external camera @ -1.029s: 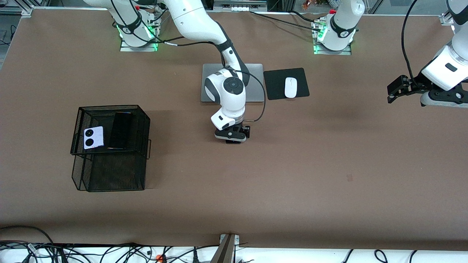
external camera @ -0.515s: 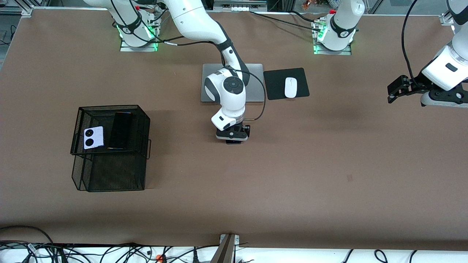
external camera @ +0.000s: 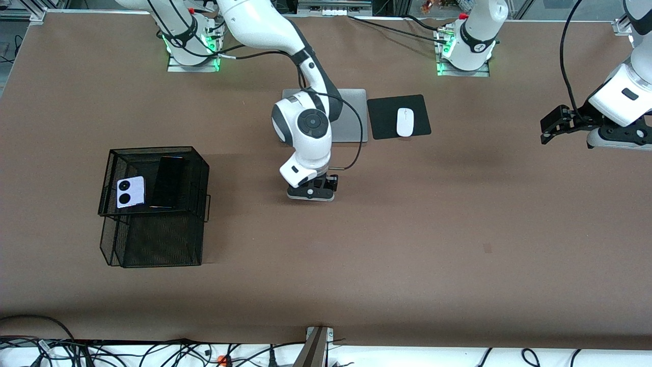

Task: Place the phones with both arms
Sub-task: 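Carry the flip phone to the basket with the right gripper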

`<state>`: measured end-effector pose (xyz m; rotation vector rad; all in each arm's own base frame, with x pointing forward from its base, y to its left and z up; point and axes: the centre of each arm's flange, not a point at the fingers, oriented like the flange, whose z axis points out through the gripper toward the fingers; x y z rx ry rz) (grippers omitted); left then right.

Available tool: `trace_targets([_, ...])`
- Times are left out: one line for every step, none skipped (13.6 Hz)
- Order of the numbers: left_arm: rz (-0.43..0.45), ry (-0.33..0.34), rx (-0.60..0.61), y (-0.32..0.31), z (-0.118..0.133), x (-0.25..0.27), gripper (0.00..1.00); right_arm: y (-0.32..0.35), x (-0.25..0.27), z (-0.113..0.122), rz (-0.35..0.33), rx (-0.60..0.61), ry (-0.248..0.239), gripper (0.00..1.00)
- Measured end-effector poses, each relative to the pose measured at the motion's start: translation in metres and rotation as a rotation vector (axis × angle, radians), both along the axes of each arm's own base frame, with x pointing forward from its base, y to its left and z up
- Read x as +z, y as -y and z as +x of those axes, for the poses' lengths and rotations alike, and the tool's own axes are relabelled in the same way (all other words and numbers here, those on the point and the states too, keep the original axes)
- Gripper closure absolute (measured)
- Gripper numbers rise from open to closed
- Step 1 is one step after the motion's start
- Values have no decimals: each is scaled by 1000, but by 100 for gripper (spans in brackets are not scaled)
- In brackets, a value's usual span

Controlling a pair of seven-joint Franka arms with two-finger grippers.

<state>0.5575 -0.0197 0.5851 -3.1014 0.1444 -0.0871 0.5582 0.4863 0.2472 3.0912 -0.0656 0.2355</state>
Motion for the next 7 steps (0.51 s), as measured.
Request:
trace_targets([0,0,0,0,0,0,0,8,10,7,1,19,-8,17])
trace_targets([0,0,0,0,0,0,0,19,18,16,0,39,-11,17])
trace_targets([0,0,0,0,0,0,0,35,24,27,-4,58,-19,17])
trace_targets([0,0,0,0,0,0,0,53,30,39,-10,74,-35,17])
trace_targets([0,0,0,0,0,0,0,73,38,51,-13,90,-48,17])
trace_targets([0,0,0,0,0,0,0,95,48,63,-14,104,-63,17])
trace_targets([0,0,0,0,0,0,0,117,60,74,-12,119,-79,17])
